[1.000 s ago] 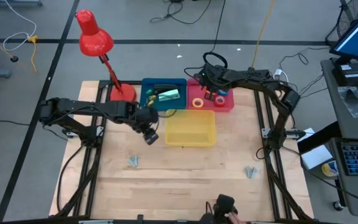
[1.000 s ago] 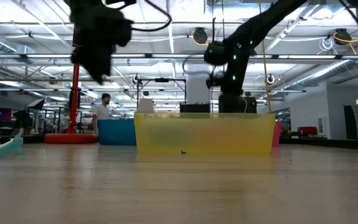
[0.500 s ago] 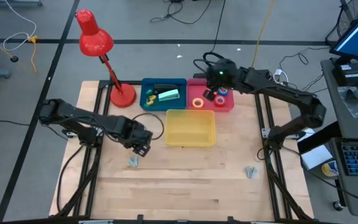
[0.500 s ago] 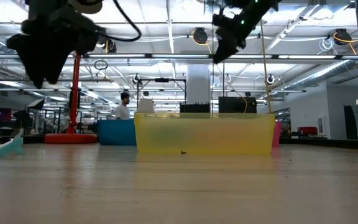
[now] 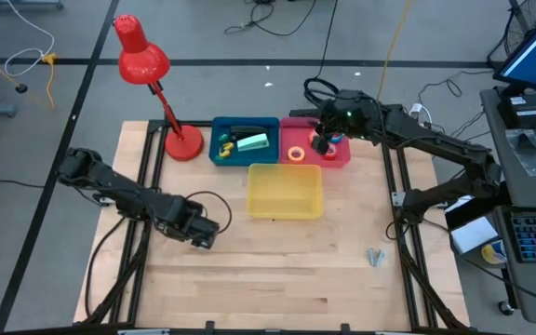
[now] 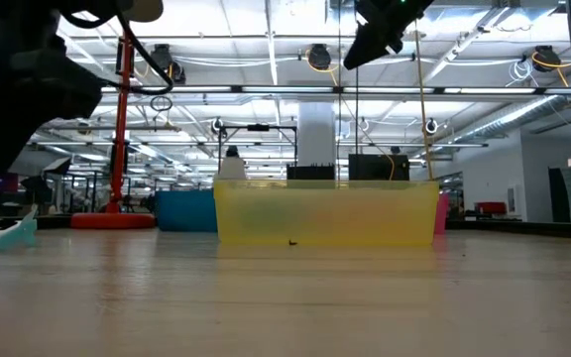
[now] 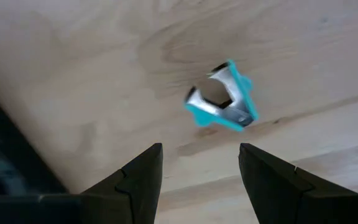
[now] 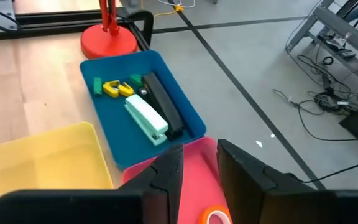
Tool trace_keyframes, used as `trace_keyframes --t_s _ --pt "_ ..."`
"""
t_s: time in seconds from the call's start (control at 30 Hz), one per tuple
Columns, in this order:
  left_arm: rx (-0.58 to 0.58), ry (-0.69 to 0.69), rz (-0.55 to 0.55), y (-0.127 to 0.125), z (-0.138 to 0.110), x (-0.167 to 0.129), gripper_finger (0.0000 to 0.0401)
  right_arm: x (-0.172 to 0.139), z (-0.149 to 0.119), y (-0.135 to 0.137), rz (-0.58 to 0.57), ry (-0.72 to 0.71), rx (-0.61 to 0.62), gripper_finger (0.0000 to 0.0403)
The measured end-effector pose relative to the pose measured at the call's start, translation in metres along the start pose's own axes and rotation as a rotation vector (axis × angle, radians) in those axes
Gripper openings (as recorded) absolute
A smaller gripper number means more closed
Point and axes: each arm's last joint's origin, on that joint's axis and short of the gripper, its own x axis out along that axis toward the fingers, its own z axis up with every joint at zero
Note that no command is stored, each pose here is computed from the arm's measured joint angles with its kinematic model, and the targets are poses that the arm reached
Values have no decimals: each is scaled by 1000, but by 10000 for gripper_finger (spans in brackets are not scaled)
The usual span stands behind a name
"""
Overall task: Pick and place Stapler, Stapler remover, tape
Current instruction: Put the left light blue staple remover into the yellow bin
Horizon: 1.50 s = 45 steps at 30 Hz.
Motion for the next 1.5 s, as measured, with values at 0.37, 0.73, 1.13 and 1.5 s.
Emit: trace_keyframes --t_s 0.37,0.73,1.13,1.5 --pt "-223 -2 -27 3 0 21 211 -1 1 14 40 -4 -18 91" --pt "-314 8 -59 6 3 39 211 -1 1 17 41 -1 -27 91" --pt "-375 -19 -42 11 5 44 211 -1 1 16 39 -5 -44 91" --pt "-406 0 -108 15 8 62 207 -1 1 16 39 -5 -45 91"
